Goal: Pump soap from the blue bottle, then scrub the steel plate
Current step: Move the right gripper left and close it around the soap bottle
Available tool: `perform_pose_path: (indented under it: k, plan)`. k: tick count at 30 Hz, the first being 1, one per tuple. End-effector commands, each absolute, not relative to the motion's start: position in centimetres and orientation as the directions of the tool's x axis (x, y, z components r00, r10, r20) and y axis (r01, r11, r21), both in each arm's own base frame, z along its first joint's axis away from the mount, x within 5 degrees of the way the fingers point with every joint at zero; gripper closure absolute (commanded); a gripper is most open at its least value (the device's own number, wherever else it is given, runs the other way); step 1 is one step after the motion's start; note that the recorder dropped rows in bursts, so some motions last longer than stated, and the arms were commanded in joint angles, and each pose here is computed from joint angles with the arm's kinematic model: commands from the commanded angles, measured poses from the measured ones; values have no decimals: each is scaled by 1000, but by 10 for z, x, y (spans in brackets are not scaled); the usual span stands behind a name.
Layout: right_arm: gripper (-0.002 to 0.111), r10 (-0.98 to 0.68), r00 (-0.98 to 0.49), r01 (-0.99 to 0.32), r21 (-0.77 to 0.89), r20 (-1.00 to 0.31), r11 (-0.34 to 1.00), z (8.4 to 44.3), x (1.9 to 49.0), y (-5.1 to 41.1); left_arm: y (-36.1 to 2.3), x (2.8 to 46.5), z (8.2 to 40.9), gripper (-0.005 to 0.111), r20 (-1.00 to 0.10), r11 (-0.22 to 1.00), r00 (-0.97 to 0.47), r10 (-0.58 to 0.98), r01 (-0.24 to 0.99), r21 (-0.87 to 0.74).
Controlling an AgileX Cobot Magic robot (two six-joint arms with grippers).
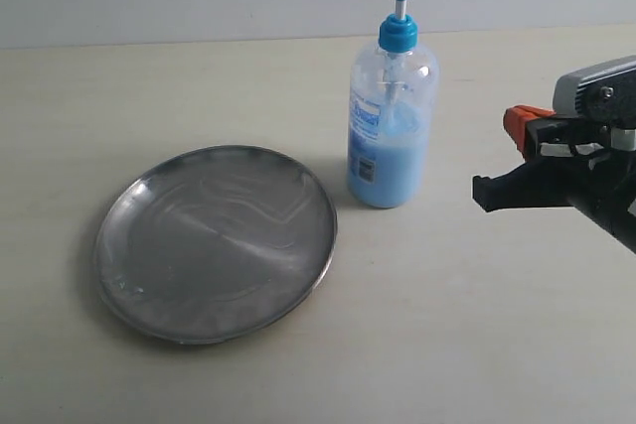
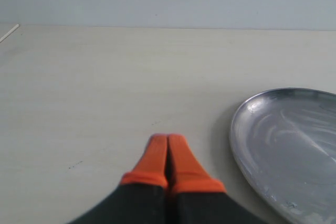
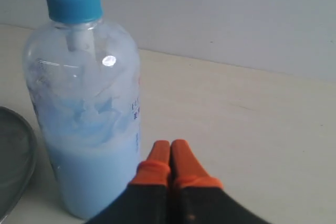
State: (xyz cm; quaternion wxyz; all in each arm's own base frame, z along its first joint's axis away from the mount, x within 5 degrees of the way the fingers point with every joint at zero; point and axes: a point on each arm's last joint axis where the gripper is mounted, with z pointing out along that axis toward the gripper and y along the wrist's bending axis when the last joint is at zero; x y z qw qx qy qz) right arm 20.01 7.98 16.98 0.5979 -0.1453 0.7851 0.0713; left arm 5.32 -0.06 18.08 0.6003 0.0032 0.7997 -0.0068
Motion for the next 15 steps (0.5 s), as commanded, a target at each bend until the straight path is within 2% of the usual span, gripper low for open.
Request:
perform_pose_path:
  k: [1,6,8,10,13,14,15]
  plan:
    - [108,-195,-223,-371,-102,-955,923,159,202,86,-1,53,181,107,-964,1000,-265,1,24,-6]
    - [107,-223,-218,-424,-114,-950,898,141,209,95,-1,53,181,107,-964,1000,-265,1,24,-6]
    - [98,-238,-237,-436,-116,-942,892,136,215,98,-1,53,181,107,-964,1000,-265,1,24,-6]
    - [85,-256,-246,-458,-121,-935,881,131,220,103,-1,53,181,107,-964,1000,-265,1,24,-6]
    - [55,-281,-225,-504,-135,-933,853,128,226,110,-1,53,181,107,-964,1000,-265,1,24,-6]
    - [40,-290,-212,-528,-141,-933,838,128,228,113,-1,53,181,107,-964,1000,-265,1,24,-6]
    - [19,-303,-180,-562,-155,-936,812,130,230,118,-1,53,181,107,-964,1000,-265,1,24,-6]
